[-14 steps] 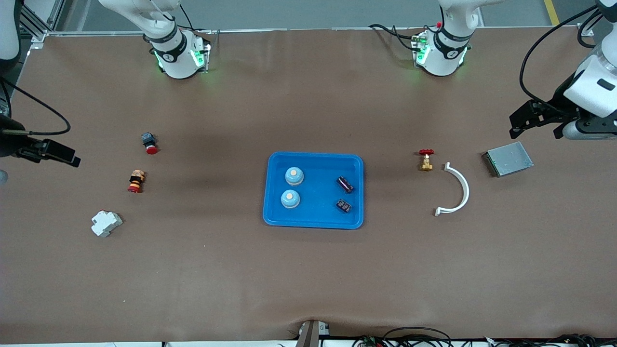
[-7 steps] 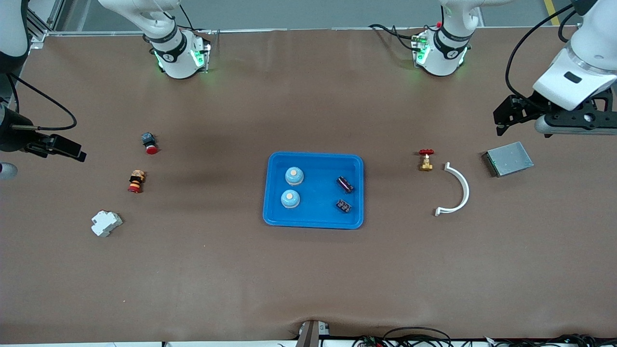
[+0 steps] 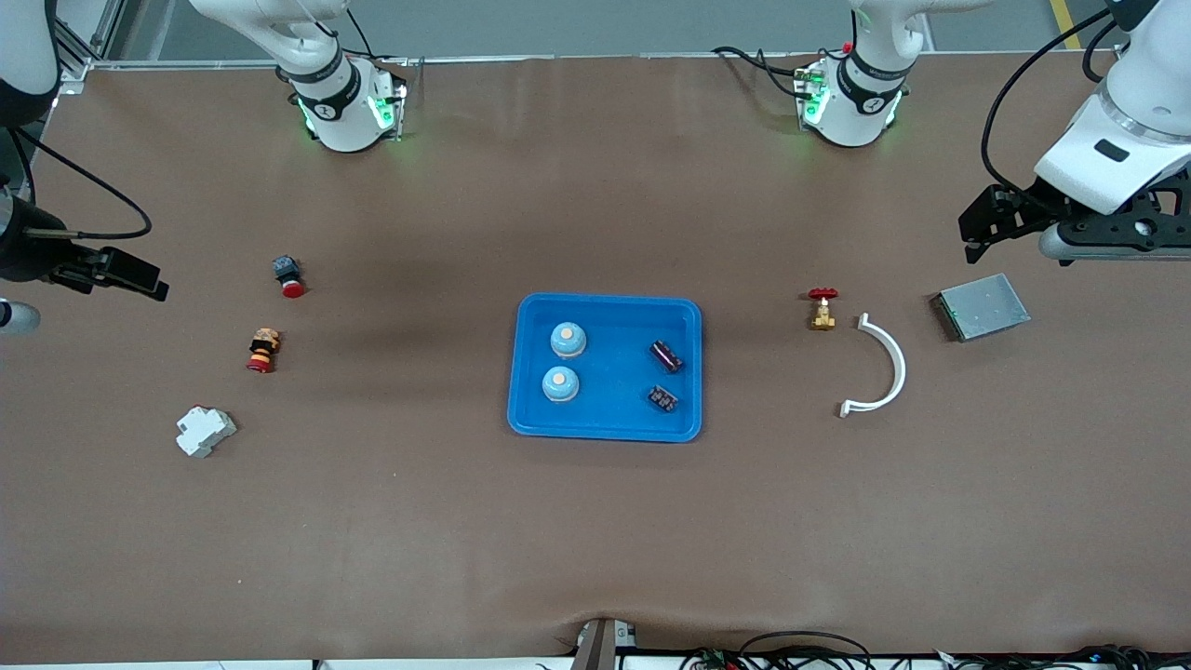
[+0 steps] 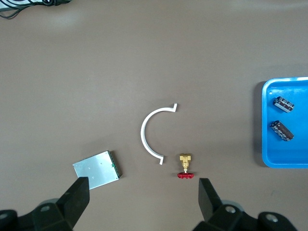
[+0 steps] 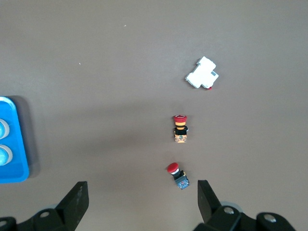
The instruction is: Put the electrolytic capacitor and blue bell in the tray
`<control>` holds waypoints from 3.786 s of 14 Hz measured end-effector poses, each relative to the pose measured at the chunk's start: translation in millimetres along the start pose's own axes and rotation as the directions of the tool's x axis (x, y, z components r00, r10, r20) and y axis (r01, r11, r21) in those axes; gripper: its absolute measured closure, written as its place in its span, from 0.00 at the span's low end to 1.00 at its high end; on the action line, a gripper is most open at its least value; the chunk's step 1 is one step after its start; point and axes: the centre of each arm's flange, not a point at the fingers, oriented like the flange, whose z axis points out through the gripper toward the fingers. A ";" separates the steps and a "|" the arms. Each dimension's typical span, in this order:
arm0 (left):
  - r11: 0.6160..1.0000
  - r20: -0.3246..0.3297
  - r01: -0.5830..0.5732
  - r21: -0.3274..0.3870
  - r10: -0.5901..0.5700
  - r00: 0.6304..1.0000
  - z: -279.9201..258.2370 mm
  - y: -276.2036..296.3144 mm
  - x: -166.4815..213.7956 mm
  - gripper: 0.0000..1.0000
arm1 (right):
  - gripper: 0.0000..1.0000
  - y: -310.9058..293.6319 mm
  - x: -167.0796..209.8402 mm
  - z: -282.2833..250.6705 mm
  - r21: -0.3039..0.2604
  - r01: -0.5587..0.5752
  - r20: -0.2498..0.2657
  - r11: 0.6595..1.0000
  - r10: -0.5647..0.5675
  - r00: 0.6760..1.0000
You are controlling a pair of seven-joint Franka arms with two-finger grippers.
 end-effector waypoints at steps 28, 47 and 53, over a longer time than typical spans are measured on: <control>0.994 -0.011 0.078 -0.070 -0.079 0.997 -18.6 -28.2 2.7 0.00 | 0.00 -4.8 -6.5 -18.5 -0.009 0.008 -0.043 1.000 -0.008 0.999; 0.983 0.027 0.113 -0.147 -0.110 0.994 -8.0 -53.2 0.7 0.00 | 0.00 -0.1 -6.1 -17.6 0.003 -0.006 -0.040 1.000 0.006 0.999; 0.983 0.028 0.111 -0.144 -0.108 0.994 -7.1 -52.5 1.2 0.00 | 0.00 3.1 -5.9 -17.0 0.013 -0.014 -0.038 1.000 0.015 0.999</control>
